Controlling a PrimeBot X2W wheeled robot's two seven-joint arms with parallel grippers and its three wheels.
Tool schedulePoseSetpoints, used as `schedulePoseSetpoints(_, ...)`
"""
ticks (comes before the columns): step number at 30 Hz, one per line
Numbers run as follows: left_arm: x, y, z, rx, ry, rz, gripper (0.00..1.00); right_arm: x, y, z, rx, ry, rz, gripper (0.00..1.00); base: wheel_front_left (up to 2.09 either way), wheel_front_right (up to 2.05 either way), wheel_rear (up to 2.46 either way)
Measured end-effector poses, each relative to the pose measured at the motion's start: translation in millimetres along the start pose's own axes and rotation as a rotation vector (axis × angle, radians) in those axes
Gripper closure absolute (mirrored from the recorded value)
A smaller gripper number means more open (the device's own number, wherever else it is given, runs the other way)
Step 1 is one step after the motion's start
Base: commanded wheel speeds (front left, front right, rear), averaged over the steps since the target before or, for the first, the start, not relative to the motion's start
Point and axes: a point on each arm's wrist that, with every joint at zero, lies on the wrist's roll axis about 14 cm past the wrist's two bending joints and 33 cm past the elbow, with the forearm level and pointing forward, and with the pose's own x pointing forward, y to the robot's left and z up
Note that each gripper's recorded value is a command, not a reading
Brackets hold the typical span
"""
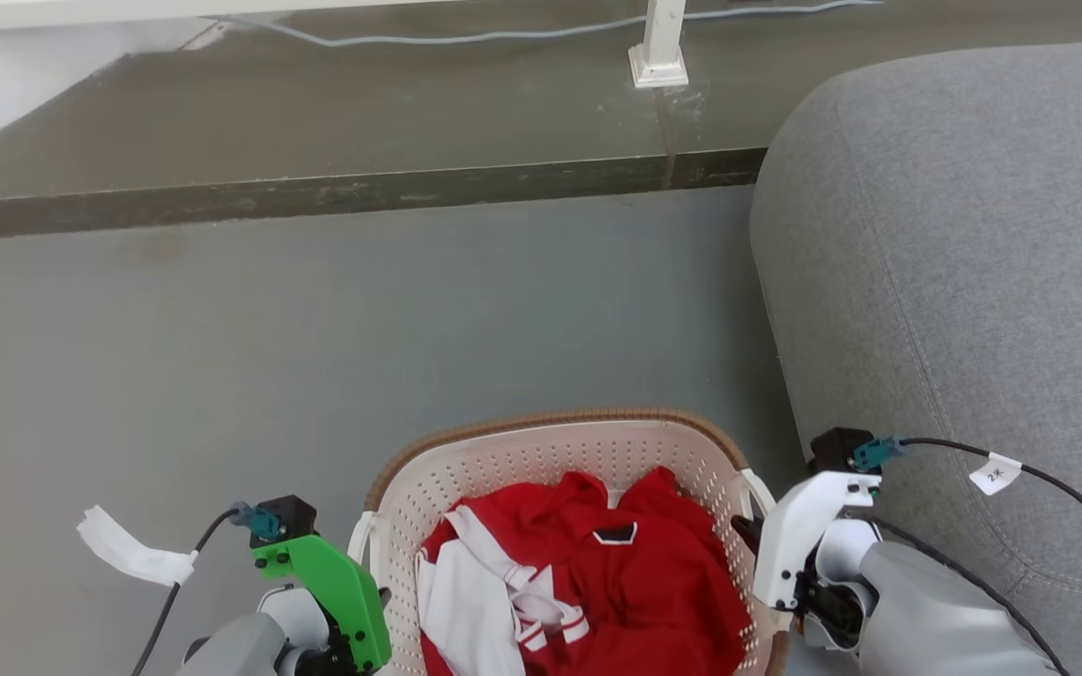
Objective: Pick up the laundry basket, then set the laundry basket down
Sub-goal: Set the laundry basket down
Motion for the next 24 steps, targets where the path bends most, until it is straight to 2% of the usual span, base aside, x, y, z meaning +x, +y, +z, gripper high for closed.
schedulePoseSetpoints(24, 26.9, 5.6, 33.9, 0.008, -0.008, -0.013, 1.00, 29.2, -11.3, 29.3, -0.017, -0.015, 0.000, 1.00, 0.00, 0.00, 0.00)
